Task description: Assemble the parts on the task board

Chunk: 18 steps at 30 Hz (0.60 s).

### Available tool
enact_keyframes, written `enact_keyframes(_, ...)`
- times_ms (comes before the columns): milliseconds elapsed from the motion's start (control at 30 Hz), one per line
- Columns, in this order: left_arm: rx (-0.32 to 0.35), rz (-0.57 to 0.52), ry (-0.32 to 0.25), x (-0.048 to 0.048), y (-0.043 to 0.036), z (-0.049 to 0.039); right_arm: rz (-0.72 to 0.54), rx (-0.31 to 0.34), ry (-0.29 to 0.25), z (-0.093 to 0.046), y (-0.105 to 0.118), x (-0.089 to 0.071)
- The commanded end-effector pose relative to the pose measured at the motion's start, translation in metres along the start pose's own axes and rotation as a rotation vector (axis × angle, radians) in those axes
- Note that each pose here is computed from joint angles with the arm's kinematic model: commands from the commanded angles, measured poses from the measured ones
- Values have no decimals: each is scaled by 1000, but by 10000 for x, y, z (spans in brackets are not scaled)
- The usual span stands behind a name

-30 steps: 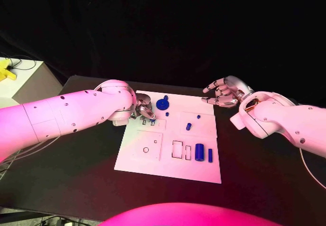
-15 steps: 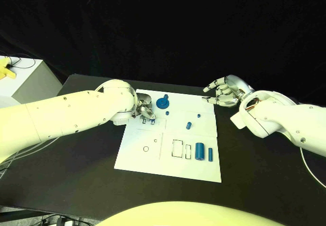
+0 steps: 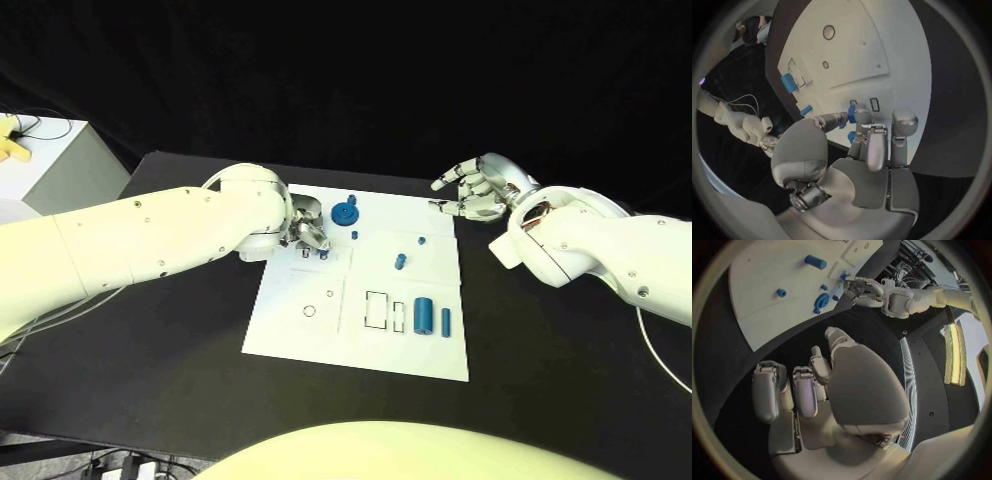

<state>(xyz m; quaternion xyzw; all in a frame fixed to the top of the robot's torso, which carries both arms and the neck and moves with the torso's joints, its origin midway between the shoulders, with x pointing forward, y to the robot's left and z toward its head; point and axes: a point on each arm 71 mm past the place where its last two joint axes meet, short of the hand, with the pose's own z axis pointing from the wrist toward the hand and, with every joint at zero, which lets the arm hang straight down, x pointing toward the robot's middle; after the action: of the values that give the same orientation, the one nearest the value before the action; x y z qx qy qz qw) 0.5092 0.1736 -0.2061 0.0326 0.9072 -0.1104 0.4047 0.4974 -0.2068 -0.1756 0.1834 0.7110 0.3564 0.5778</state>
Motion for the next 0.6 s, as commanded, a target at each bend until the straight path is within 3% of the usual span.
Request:
enact_keyframes(33,-1,29,40,30,-14,0,-11,-9,15,-4,8,14)
enact_keyframes(600,-2,45,67,53,-11,-5,-13,-8,16,-4,6,14)
